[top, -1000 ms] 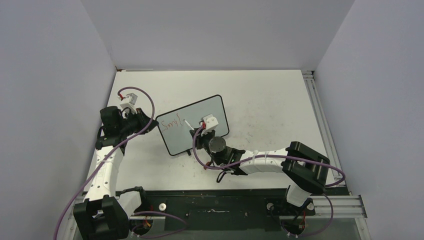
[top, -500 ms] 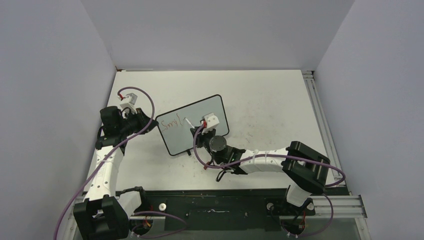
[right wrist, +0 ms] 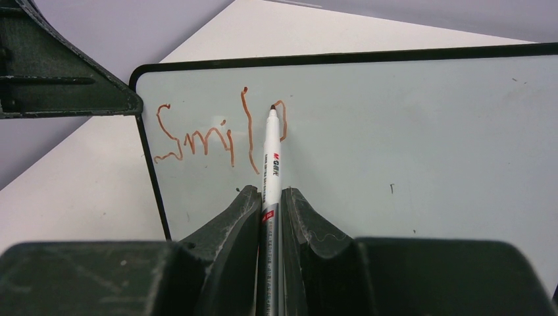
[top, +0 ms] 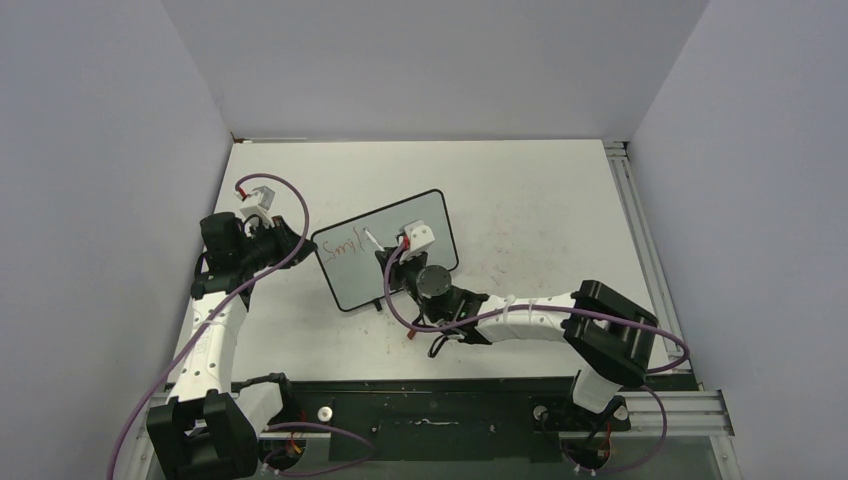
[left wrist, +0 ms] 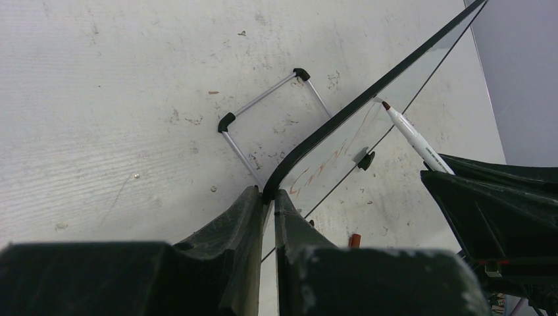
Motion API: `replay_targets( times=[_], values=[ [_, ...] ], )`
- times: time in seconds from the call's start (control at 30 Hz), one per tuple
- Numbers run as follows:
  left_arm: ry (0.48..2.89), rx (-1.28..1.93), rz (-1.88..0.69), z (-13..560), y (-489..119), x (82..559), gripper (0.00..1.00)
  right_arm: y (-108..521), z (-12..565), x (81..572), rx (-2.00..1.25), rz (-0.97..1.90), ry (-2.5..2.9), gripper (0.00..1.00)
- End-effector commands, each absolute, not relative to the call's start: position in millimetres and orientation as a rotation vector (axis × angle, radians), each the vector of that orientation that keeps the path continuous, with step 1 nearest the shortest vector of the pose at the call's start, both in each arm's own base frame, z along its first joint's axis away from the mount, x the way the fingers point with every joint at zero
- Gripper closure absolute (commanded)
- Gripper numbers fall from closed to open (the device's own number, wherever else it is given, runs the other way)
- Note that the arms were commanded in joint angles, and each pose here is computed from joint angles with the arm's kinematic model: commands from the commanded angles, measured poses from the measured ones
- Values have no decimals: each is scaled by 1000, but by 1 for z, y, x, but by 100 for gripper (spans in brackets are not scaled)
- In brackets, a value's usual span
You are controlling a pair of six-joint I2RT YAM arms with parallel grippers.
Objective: Write a sentence on the whiteboard
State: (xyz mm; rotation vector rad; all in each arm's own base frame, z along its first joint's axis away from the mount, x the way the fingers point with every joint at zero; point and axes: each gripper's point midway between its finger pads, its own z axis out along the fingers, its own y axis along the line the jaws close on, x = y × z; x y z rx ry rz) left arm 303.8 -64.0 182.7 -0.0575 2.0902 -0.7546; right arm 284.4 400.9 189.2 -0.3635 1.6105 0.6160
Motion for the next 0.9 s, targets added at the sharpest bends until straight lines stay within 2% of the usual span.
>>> replay_targets(
  times=[0.0,0.87],
  values=[
    [2067,-30,-771,193,-67,307,92,409,195,285,-368,651,1593,95],
    [2067,-31,-770,193,-67,305,92,391,155,268,-356,602,1688,95]
  ],
)
